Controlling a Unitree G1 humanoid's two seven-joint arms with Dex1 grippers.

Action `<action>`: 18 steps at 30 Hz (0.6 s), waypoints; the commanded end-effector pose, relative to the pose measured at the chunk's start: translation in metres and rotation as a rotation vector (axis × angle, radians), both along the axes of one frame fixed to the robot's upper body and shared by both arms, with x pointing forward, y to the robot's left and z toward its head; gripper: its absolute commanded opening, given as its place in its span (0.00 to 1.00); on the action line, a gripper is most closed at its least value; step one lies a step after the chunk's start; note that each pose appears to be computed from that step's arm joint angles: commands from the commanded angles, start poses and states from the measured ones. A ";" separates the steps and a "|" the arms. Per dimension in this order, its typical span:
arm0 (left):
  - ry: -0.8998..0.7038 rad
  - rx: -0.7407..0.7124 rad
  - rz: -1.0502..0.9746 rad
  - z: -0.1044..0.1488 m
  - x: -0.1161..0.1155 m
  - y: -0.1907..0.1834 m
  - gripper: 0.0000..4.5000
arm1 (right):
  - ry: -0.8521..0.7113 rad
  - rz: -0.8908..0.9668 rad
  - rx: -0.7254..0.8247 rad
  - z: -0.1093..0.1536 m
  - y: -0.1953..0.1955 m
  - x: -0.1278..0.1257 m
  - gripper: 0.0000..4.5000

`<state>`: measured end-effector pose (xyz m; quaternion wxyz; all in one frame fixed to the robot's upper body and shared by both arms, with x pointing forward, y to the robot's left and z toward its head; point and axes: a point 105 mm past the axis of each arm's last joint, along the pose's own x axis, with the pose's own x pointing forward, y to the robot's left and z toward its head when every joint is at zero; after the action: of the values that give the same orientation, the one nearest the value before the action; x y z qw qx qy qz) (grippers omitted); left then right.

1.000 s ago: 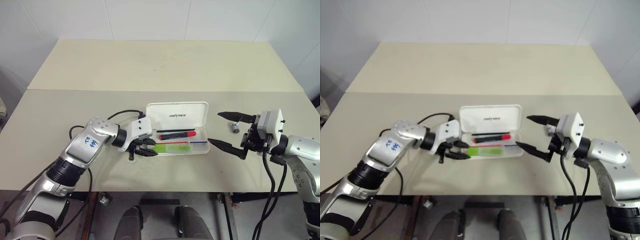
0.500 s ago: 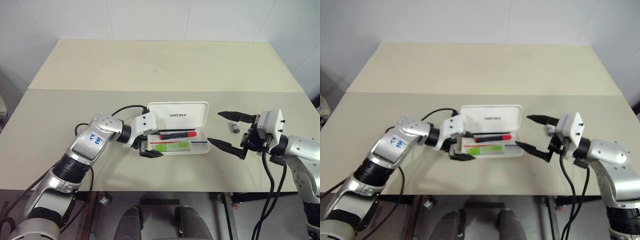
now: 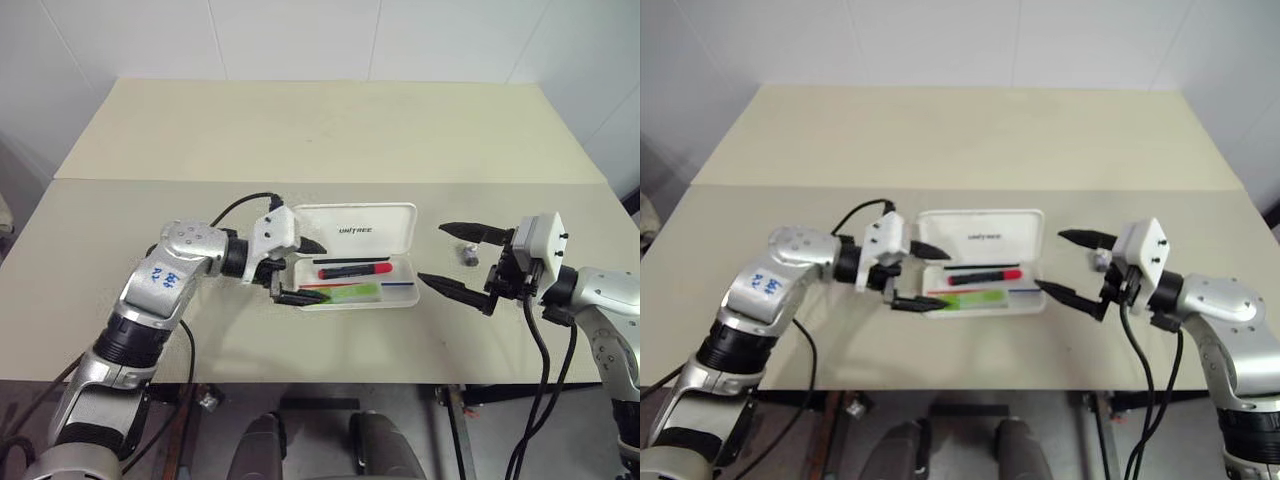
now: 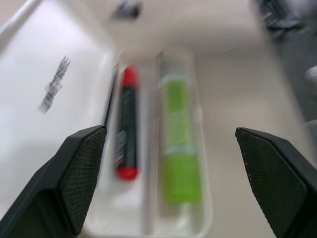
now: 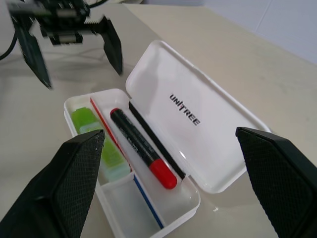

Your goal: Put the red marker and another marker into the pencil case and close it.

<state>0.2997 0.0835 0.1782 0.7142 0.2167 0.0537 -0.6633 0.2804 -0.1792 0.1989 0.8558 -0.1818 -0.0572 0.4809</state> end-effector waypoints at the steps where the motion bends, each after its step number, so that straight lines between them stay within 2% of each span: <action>1: -0.059 -0.044 -0.051 0.015 -0.009 0.018 0.99 | -0.020 0.006 -0.013 0.007 -0.005 -0.002 1.00; 6: -0.083 -0.072 -0.047 0.022 -0.008 0.031 0.99 | -0.011 0.030 -0.021 0.006 -0.006 0.000 1.00; 9: -0.098 -0.105 -0.059 0.028 -0.009 0.033 0.85 | 0.005 0.071 -0.056 -0.001 -0.003 -0.002 1.00; 13: -0.110 -0.109 -0.046 0.030 -0.010 0.039 0.56 | 0.015 0.098 -0.049 -0.001 0.000 -0.002 1.00; 18: -0.086 -0.158 0.011 0.036 -0.009 0.048 0.56 | 0.013 0.116 -0.039 -0.001 0.002 0.002 1.00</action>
<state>0.2927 0.1257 0.1998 0.7242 0.1923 -0.0077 -0.6622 0.2826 -0.1777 0.1919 0.8270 -0.1844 -0.0368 0.5299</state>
